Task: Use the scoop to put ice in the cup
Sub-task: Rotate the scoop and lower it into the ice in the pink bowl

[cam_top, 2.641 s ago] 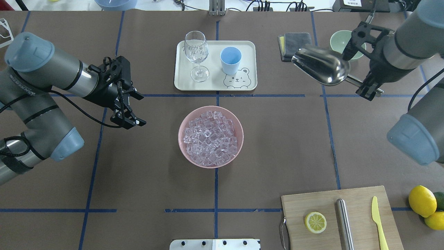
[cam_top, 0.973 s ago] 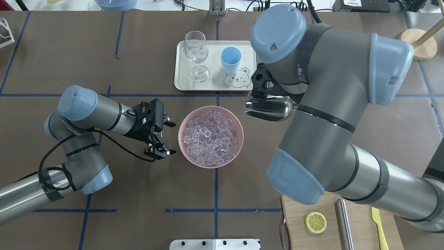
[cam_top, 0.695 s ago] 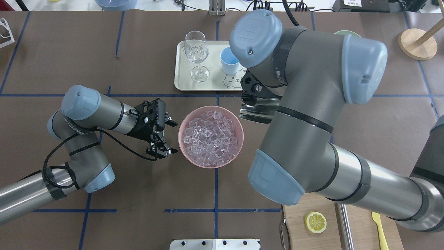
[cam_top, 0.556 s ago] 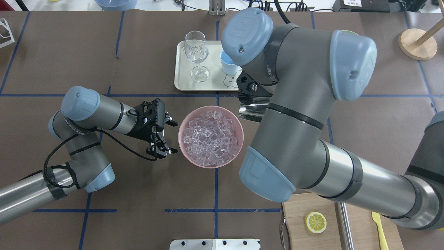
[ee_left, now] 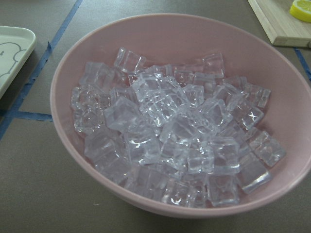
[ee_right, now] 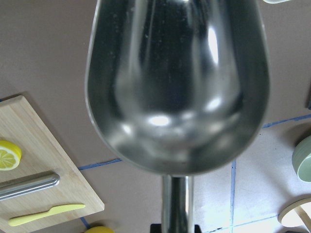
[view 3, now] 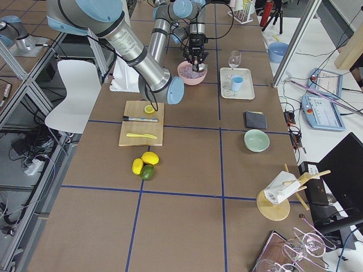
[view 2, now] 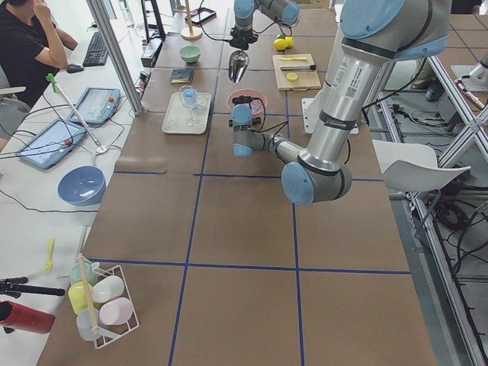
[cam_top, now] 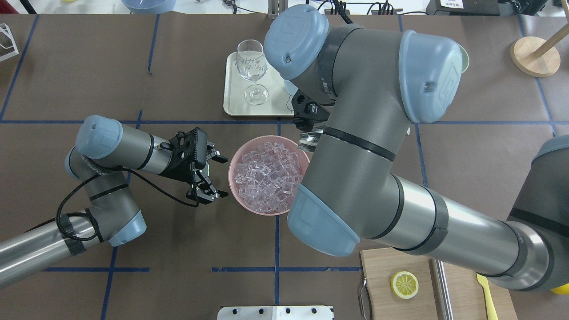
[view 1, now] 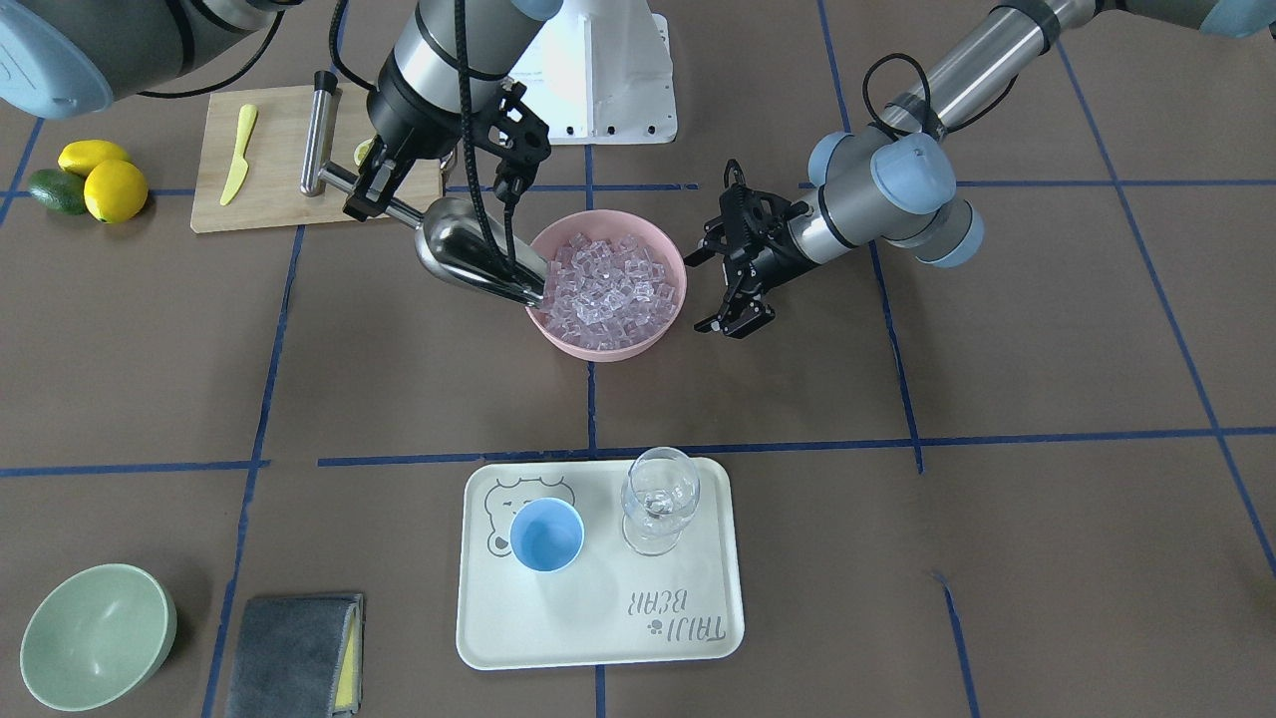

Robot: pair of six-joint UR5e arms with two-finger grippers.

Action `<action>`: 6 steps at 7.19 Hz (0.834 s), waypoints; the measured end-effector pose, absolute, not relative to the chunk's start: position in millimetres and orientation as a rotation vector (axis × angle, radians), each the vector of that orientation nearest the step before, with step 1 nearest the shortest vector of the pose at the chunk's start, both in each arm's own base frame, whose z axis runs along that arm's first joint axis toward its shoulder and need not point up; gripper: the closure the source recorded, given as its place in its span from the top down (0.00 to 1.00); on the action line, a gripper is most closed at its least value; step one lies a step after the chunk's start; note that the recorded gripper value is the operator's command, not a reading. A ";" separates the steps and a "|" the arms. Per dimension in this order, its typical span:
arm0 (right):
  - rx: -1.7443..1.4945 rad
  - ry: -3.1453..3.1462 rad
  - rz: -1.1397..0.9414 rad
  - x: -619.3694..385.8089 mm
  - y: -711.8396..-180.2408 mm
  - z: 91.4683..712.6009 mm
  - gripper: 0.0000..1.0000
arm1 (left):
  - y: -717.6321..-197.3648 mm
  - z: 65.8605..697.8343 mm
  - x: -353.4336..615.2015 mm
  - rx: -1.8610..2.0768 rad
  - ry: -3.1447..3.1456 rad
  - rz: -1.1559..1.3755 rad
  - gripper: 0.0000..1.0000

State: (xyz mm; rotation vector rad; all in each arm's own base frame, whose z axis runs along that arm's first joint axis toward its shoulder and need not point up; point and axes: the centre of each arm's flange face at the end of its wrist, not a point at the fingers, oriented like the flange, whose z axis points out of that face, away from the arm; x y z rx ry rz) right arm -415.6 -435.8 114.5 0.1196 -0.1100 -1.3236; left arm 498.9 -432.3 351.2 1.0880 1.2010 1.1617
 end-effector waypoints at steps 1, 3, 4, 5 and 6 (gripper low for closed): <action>0.115 -0.108 -1.328 -420.4 -436.1 112.3 0.00 | -431.9 352.5 499.3 1.088 1.205 1.159 1.00; 0.066 -0.070 -1.347 -451.1 -444.0 100.6 0.00 | -431.2 351.8 499.9 1.087 1.212 1.156 1.00; 0.038 -0.017 -1.369 -466.2 -442.1 99.2 0.00 | -431.0 350.7 500.3 1.085 1.215 1.152 1.00; 0.020 0.030 -1.391 -476.5 -436.2 100.6 0.00 | -431.0 349.6 500.5 1.084 1.218 1.150 1.00; 0.004 0.061 -1.410 -484.8 -430.4 103.7 0.00 | -431.0 348.1 500.9 1.084 1.220 1.148 1.00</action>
